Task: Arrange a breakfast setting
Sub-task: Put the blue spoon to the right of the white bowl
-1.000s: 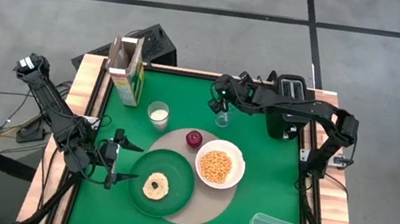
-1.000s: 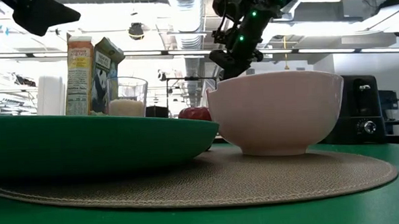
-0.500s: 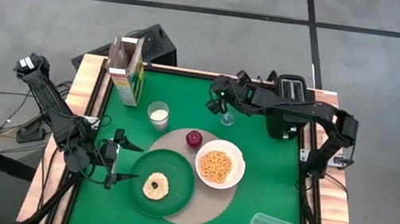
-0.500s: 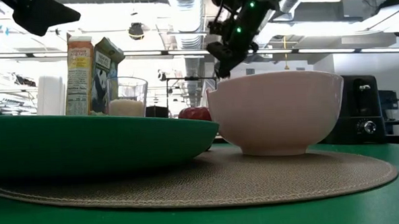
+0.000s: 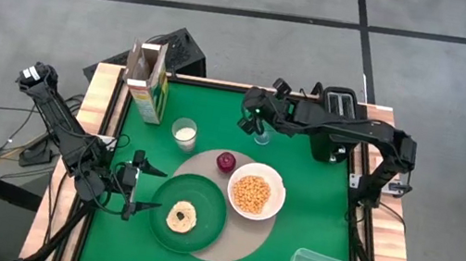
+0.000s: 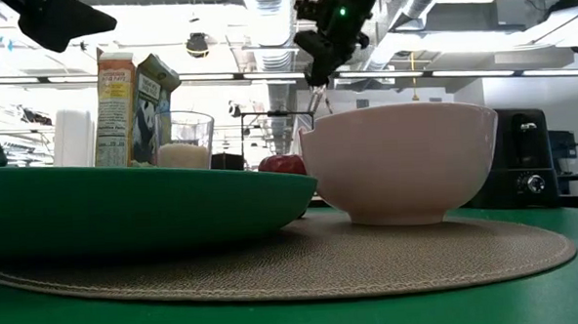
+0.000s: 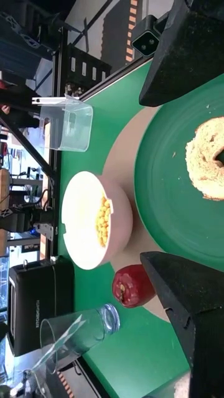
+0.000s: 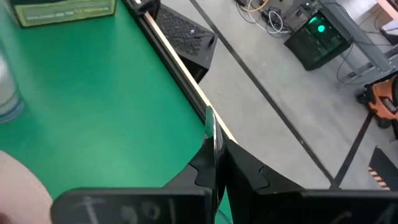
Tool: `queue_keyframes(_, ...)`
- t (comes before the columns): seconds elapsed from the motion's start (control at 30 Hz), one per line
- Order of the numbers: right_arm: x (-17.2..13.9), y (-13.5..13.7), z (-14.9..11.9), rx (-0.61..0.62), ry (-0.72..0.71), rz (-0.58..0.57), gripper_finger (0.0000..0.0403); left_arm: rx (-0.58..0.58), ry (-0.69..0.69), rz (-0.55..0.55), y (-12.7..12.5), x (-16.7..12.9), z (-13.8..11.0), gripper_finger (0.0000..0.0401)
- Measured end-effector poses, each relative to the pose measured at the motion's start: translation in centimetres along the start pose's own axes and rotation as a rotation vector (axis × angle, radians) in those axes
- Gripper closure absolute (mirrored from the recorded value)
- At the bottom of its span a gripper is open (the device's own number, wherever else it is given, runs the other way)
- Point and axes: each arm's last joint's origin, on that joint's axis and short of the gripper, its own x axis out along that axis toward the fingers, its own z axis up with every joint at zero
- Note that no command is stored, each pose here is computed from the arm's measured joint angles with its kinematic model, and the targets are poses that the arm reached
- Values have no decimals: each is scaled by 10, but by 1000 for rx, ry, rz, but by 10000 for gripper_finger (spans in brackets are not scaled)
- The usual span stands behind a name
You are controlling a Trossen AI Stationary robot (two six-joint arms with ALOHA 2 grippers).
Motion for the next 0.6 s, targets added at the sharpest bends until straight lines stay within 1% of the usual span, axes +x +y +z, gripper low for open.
queue_keyframes(0.23, -24, -4, 18, -11, -18, 20, 360, 0, 0, 0, 0, 0, 0, 15)
queue_keyframes(0.33, -41, -8, 20, -11, -28, 39, 360, 0, 0, 0, 0, 0, 0, 15)
queue_keyframes(0.6, -103, -39, 20, 124, -132, 87, 360, 0, 0, 0, 0, 0, 0, 15)
